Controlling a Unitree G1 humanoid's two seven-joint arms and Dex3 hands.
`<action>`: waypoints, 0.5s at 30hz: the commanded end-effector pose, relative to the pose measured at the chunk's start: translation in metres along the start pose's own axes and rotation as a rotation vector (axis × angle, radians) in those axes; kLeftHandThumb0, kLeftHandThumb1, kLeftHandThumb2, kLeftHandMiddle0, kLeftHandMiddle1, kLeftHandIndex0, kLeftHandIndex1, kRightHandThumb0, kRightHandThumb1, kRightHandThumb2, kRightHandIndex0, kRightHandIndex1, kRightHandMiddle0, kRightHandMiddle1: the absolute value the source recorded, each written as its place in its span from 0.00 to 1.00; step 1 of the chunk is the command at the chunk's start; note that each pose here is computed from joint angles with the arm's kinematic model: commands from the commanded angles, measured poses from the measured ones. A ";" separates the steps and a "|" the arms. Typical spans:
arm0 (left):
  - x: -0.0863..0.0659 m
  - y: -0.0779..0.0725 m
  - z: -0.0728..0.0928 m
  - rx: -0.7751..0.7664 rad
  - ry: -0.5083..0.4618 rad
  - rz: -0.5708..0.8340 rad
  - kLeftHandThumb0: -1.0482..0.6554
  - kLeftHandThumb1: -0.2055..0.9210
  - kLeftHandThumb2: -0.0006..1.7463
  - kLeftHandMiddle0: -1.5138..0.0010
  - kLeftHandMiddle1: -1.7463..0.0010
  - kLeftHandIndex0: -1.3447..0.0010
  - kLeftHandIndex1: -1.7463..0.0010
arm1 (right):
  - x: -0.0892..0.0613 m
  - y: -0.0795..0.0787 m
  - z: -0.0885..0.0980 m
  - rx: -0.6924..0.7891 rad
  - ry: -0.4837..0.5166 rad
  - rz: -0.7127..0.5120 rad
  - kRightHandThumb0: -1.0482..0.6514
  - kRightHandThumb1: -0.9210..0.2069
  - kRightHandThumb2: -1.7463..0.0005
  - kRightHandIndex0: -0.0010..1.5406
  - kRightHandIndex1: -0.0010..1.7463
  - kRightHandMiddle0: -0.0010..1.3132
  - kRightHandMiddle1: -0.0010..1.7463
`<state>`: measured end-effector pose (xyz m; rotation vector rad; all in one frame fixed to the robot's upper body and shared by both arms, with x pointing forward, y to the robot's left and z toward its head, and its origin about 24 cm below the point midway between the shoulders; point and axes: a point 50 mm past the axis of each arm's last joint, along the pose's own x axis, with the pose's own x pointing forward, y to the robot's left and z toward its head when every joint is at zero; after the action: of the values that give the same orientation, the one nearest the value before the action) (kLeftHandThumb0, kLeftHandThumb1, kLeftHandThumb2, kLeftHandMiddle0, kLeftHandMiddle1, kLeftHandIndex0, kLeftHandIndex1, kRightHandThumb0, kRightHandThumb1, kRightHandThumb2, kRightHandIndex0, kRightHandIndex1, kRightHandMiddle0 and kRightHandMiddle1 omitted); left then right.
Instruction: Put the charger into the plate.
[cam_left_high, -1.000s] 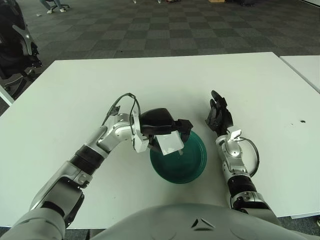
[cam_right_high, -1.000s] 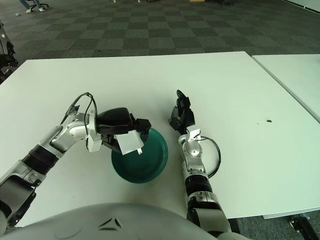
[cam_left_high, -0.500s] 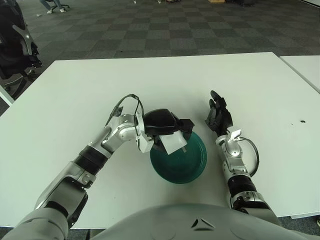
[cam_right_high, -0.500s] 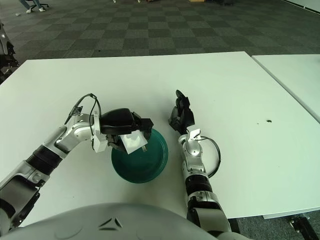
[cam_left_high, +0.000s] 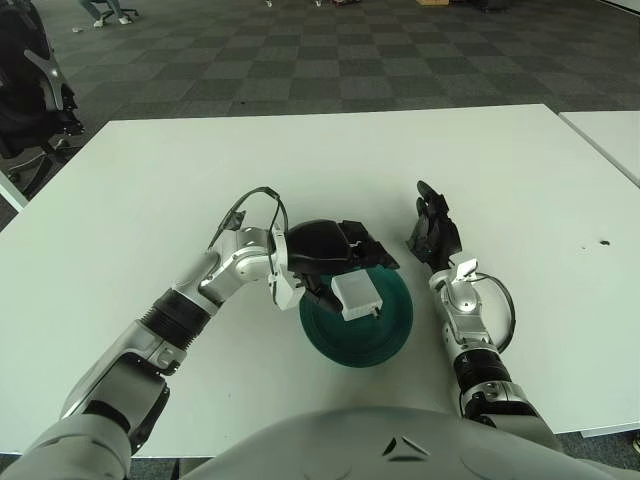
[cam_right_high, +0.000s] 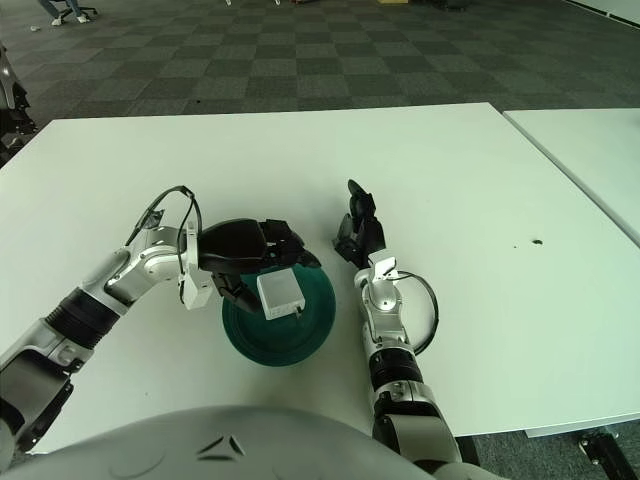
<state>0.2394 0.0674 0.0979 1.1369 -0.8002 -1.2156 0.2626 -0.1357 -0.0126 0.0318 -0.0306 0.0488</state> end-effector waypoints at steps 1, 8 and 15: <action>-0.002 0.004 0.000 0.003 -0.008 0.083 0.00 1.00 0.47 1.00 1.00 1.00 0.99 | -0.038 0.009 -0.051 0.153 0.260 -0.007 0.22 0.00 0.35 0.07 0.00 0.00 0.18; -0.002 0.003 0.002 0.023 -0.033 0.124 0.00 1.00 0.45 1.00 1.00 1.00 1.00 | -0.031 0.014 -0.053 0.402 0.311 -0.082 0.22 0.00 0.34 0.05 0.00 0.00 0.14; -0.004 0.006 0.002 0.035 -0.053 0.144 0.00 1.00 0.45 1.00 1.00 1.00 1.00 | -0.033 0.014 -0.054 0.536 0.293 -0.143 0.21 0.00 0.32 0.04 0.00 0.00 0.11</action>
<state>0.2348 0.0654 0.1023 1.0540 -0.9313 -1.1436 0.2680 -0.1383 -0.0147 0.4119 0.0123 -0.0208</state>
